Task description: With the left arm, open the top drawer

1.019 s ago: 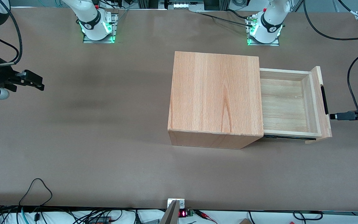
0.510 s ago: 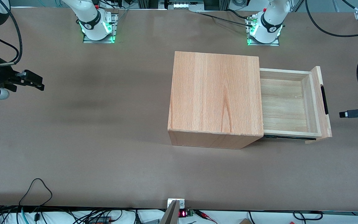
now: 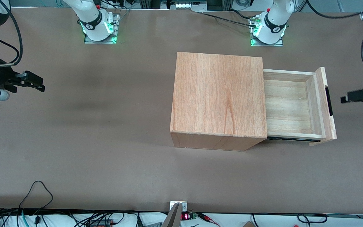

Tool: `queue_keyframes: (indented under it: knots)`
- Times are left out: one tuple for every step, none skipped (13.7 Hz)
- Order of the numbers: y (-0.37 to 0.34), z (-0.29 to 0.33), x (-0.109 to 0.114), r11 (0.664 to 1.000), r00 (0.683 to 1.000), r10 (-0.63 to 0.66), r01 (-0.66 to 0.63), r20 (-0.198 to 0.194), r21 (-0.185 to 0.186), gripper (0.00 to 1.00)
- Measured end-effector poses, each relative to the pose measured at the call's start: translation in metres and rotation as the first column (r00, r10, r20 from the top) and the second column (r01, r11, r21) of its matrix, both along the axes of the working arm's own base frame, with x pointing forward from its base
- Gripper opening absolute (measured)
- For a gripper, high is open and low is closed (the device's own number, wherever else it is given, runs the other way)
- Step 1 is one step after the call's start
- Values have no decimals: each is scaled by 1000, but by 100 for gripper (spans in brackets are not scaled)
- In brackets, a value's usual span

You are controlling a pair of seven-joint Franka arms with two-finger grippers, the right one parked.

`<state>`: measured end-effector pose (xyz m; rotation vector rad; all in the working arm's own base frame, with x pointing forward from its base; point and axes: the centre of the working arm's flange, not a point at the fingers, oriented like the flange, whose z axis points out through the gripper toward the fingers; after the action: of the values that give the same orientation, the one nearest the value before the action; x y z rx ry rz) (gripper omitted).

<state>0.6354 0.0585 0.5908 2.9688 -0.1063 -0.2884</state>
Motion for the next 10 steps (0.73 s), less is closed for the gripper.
queue_keyframes:
  knots:
    - [-17, 7, -5, 1000, 1000, -11, 11, -10, 6, 100]
    - [-31, 13, -9, 1000, 1000, -14, 15, -21, 12, 100]
    - [-42, 16, -12, 1000, 999, -22, 22, -29, 21, 100]
    - [-53, 18, -14, 999, 999, -36, 37, -36, 39, 100]
    - [-64, 19, -16, 997, 998, -53, 55, -43, 55, 100]
    - [-75, 21, -19, 995, 996, -69, 72, -53, 65, 100]
    - [-83, 22, -23, 994, 995, -79, 83, -62, 70, 100]
    - [-89, 22, -26, 994, 994, -82, 87, -69, 72, 100]
    - [-90, 20, -29, 994, 994, -81, 86, -71, 71, 100]
    - [-87, 17, -30, 994, 996, -72, 77, -58, 72, 100]
